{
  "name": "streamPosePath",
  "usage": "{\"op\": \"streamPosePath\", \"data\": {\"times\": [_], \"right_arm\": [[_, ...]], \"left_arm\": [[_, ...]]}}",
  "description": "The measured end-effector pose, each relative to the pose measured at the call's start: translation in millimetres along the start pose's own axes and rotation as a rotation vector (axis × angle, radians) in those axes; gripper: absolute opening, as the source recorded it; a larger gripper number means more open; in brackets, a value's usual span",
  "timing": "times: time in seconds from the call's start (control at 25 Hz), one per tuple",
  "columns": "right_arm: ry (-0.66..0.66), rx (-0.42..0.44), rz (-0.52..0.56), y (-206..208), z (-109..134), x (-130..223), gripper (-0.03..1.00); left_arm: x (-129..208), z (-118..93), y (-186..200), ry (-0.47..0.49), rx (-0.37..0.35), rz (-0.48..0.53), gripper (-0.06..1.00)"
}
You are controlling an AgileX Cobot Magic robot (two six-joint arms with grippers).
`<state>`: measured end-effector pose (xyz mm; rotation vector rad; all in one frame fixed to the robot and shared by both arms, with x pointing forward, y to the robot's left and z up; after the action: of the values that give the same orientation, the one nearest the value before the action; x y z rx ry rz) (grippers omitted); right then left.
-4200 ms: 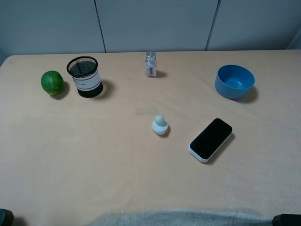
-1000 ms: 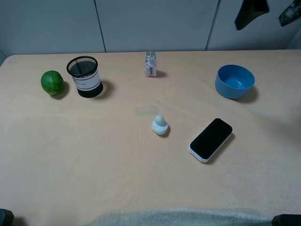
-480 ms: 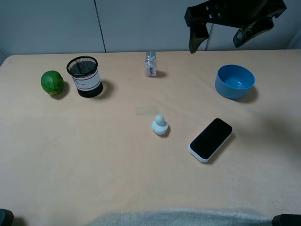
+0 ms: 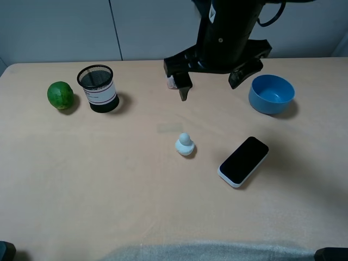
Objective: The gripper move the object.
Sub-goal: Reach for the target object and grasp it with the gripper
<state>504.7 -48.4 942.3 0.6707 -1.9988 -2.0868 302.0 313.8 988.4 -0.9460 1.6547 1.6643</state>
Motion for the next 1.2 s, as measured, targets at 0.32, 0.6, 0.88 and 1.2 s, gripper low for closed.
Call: {"op": "streamPosePath", "data": {"times": [0.32, 0.6, 0.88, 1.2], "right_arm": [[-0.033, -0.006, 0.059, -35, 19, 3, 0.69], [-0.083, -0.003, 0.071, -57, 20, 8, 0.69], [-0.111, -0.016, 0.091, -72, 22, 22, 0.69], [-0.106, -0.040, 0.070, -75, 35, 23, 0.69]], "left_arm": [[0, 0, 0, 0.000, 0.000, 0.000, 0.80], [0, 0, 0, 0.000, 0.000, 0.000, 0.80], [0, 0, 0, 0.000, 0.000, 0.000, 0.80], [0, 0, 0, 0.000, 0.000, 0.000, 0.80]]}}
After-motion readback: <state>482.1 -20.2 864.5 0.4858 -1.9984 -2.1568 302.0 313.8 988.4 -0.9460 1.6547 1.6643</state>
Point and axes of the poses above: a point on each arm's last joint axis where the gripper is mounted, y pointing back along that axis away from the gripper, z along the wrist's bending axis when the last joint is at zero, x = y × z, the point moved 9 cm from there along -y, pointing out along that axis toward the gripper, and after that the axes turned 7 degrees about y, right-handed, at the moved point
